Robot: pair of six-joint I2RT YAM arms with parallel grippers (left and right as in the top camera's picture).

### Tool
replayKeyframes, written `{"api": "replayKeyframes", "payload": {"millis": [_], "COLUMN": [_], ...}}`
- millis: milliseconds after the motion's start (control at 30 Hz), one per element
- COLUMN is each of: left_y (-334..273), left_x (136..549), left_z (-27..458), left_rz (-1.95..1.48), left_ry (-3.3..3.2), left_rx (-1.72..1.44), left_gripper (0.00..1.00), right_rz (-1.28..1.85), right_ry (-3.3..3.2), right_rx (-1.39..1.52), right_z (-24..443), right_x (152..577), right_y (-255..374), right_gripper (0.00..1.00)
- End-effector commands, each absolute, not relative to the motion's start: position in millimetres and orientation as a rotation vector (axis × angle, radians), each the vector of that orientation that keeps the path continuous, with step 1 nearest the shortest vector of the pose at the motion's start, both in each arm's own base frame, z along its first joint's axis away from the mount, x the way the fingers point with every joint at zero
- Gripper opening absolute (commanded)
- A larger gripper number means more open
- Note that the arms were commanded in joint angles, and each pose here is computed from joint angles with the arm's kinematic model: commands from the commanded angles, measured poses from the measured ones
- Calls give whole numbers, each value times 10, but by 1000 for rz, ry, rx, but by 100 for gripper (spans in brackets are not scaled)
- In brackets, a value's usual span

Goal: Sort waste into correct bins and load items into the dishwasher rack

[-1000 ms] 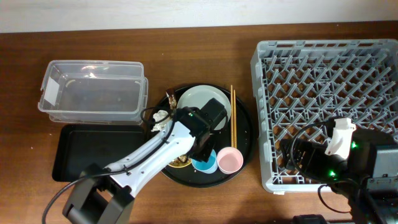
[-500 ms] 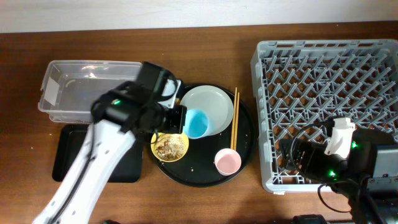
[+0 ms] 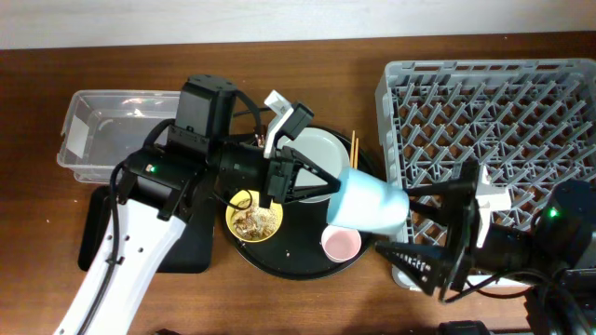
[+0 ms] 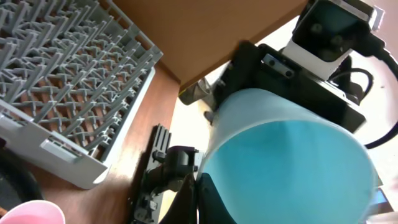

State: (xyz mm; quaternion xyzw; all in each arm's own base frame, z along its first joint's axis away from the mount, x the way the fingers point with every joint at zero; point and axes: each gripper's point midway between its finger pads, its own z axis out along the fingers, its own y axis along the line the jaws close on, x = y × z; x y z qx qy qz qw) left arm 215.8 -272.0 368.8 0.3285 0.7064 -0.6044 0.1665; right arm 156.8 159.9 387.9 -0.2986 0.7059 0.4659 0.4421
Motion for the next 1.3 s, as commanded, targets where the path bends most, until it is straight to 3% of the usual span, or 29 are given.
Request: {"api": "replayKeyframes", "payload": {"millis": [0,67,167,367,400,433,733,867,1000,1033,1067,1100,1200,1267], "left_y": [-2713,-2724,-2724,-2735,-2736,-2738,-2823,-2829,-2829,-2829,-2825,-2811,-2637,-2446], "left_x": [2123,2054,2041,2090,2093,2089,2067,2085,2084,2084,2092,2113,2323,2513], "left_z": [3795,3927,3955,3955,3953,3953,4069,4090,4088,4088,4088,4089,4088,4073], "left_rz": [-1724,-1781,-1791,-1753,-1751,-1752,-1747,-1744,-1745,-1745,-1743,-1738,-1692,-1658], "left_ry": [1942,1840,1816,1806,1807,1807,1727,1723,1725,1725,1725,1726,1746,1783], "left_rx": [981,1049,1064,1064,1063,1064,1114,1108,1107,1107,1104,1098,1016,921], "left_gripper": [0,1,1,0,0,1,0,1,0,11,42,100,100,100], "right_rz": [1248,1251,1285,1342,1338,1333,1364,1392,1376,1373,1363,1345,1204,922], "right_ry": [1681,1685,1683,1650,1648,1644,1685,1668,1648,1646,1648,1661,1780,2024], "right_rx": [-817,-815,-824,-858,-859,-862,-834,-850,-864,-865,-863,-847,-655,-193], "right_z": [4005,3998,3998,4042,4044,4050,3985,4008,4035,4037,4035,4026,3999,3735], "right_x": [1417,1452,1453,1366,1369,1374,1499,1460,1469,1472,1487,1512,1705,2036], "right_y": [1661,1661,1675,1698,1698,1697,1699,1708,1708,1708,1705,1696,1564,1077], "right_gripper": [76,82,82,60,63,73,74,62,58,53,51,51,50,48]}}
